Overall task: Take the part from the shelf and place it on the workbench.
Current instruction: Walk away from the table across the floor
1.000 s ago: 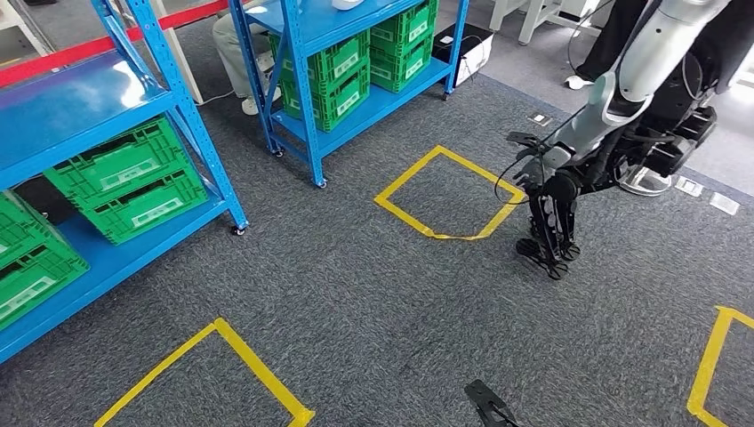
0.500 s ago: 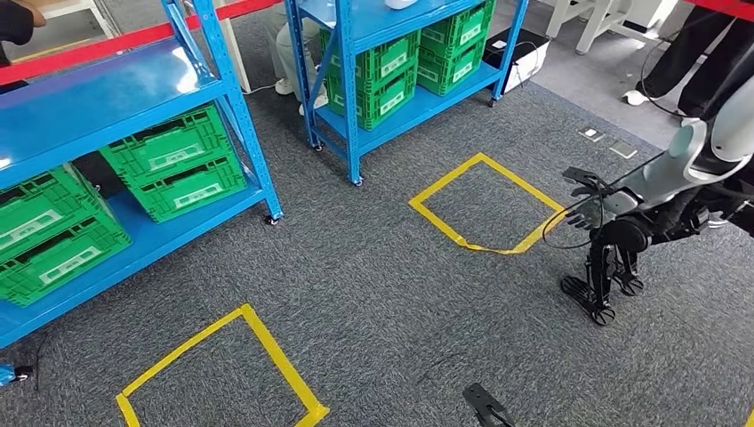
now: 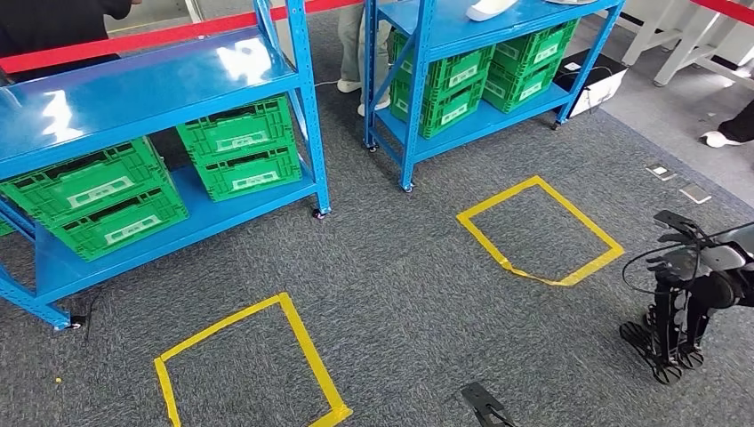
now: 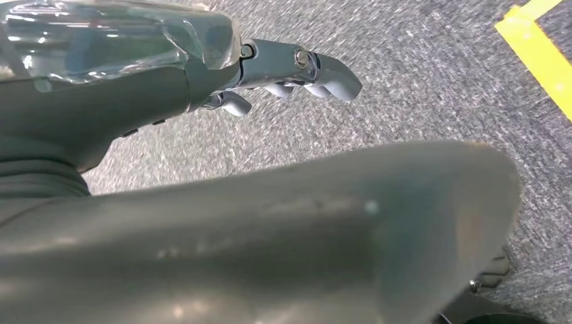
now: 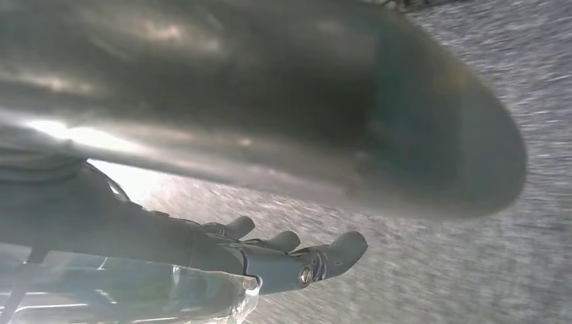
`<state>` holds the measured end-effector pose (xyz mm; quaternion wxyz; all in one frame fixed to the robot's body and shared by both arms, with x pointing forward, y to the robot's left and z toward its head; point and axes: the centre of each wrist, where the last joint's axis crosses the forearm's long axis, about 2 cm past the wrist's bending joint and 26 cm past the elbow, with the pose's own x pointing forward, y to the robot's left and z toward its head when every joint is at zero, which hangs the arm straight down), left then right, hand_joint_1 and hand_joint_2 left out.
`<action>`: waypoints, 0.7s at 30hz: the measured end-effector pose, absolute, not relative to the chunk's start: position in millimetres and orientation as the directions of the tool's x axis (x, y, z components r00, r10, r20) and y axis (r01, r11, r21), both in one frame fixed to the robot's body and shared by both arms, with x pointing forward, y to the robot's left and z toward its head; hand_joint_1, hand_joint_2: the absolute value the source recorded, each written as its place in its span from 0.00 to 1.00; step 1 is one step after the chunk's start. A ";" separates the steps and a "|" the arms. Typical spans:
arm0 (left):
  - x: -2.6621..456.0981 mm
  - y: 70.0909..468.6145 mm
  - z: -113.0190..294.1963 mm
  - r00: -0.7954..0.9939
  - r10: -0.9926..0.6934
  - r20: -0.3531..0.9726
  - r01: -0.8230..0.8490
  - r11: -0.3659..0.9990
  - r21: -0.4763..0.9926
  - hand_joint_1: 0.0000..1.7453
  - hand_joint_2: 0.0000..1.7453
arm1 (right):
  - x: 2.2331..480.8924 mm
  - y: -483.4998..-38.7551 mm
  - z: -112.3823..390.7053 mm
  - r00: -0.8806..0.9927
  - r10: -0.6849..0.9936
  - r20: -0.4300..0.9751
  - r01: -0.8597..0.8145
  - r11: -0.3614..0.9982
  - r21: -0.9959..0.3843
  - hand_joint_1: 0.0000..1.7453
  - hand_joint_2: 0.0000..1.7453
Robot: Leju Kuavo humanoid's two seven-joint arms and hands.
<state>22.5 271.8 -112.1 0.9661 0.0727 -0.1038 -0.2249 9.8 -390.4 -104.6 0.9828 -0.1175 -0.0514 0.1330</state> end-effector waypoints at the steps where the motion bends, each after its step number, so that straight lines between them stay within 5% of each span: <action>1: 22.4 271.3 -112.1 0.877 -0.450 0.168 0.420 0.888 0.187 0.00 0.00 | 9.5 -391.4 -104.5 0.960 0.272 0.069 -0.248 0.937 -0.245 0.00 0.00; 11: 19.0 272.3 -112.1 0.882 -0.442 0.165 0.412 0.892 0.188 0.00 0.00 | 7.4 -390.7 -104.1 0.950 0.292 0.109 -0.253 0.928 -0.273 0.00 0.00; 15: 19.7 273.6 -112.1 0.883 -0.439 0.164 0.408 0.892 0.193 0.00 0.00 | 10.0 -388.0 -104.2 0.945 0.304 0.118 -0.263 0.924 -0.276 0.00 1.00; 21: 19.7 274.8 -112.1 0.893 -0.410 0.184 0.378 0.907 0.185 0.00 0.00 | 9.9 -386.8 -104.1 0.943 0.309 0.121 -0.267 0.924 -0.275 0.00 1.00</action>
